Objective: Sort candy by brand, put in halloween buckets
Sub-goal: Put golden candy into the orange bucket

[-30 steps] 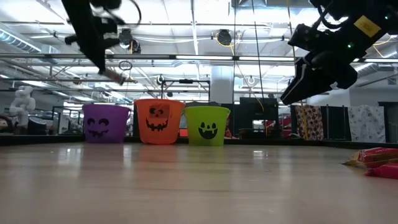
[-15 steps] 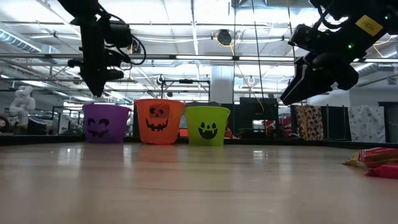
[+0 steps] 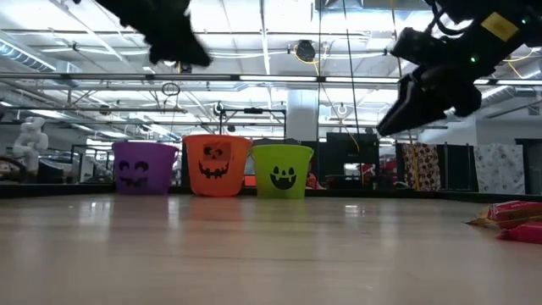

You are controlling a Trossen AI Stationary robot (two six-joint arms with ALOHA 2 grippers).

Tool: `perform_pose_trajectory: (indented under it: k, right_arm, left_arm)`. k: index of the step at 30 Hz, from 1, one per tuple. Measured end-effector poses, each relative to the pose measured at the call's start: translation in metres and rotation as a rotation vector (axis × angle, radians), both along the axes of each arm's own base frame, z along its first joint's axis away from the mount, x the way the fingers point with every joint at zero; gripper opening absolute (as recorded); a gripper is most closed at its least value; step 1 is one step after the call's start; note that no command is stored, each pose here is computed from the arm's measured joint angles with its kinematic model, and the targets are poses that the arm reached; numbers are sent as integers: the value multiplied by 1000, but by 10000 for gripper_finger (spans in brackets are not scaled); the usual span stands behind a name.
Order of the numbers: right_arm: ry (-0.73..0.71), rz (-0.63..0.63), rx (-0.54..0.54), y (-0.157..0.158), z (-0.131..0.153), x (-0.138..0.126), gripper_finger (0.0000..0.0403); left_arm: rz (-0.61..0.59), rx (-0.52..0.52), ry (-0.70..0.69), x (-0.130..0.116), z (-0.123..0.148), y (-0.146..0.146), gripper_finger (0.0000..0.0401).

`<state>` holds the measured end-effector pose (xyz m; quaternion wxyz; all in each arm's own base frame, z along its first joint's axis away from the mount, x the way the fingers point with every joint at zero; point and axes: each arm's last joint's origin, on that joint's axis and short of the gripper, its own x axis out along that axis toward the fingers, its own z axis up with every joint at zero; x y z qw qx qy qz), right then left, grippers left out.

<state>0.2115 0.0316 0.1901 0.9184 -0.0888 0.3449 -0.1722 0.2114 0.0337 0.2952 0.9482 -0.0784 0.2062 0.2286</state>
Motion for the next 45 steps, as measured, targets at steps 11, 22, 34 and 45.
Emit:
perform_pose_trajectory:
  k: [11, 22, 34, 45]
  right_arm:
    - [-53, 113, 442, 27, 1, 0, 196]
    - [168, 37, 683, 118, 10, -37, 196]
    - [394, 9, 260, 185, -32, 5, 196]
    - [491, -45, 226, 188, -46, 15, 76]
  left_arm:
    - [-411, 168, -200, 54, -51, -87, 123]
    - [-448, 158, -97, 75, -90, -98, 123]
    - [-464, 208, -155, 78, -85, -99, 123]
    - [-471, 237, -172, 79, -83, -99, 123]
